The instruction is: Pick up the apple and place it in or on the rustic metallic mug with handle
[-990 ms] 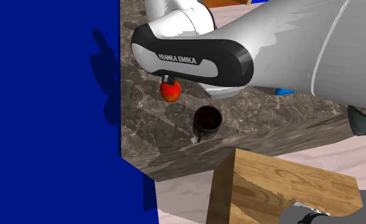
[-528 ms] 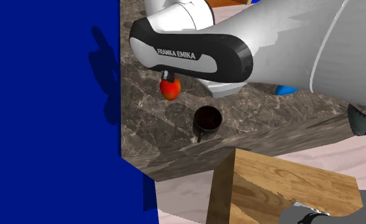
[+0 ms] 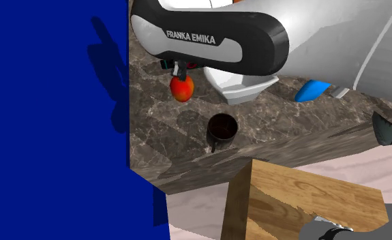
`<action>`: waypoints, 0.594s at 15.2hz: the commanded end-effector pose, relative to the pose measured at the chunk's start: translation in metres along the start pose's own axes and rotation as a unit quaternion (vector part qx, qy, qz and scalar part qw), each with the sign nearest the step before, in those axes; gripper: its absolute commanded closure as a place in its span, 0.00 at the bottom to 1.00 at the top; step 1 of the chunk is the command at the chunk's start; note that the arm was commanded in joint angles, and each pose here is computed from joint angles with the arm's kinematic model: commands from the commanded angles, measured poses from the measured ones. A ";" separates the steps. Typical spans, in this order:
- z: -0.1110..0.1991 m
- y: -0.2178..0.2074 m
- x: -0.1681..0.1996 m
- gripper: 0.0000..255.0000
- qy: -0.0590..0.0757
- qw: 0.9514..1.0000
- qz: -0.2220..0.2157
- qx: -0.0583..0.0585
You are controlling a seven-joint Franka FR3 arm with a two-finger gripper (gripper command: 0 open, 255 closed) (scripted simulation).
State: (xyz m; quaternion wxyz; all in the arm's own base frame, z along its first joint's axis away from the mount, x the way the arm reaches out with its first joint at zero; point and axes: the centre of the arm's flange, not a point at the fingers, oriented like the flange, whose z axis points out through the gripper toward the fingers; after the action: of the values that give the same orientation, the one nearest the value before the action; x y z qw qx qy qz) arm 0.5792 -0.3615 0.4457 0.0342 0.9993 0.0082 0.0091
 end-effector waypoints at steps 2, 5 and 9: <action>-0.017 0.002 0.000 1.00 0.000 1.000 0.000 0.000; -0.032 0.003 0.000 1.00 0.000 1.000 0.000 0.000; -0.054 0.004 0.001 1.00 0.000 1.000 0.000 0.000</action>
State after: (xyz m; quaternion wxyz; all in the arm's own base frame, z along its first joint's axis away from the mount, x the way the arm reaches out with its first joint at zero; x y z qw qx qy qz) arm 0.5793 -0.3617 0.4938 0.0342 0.9993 0.0083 0.0090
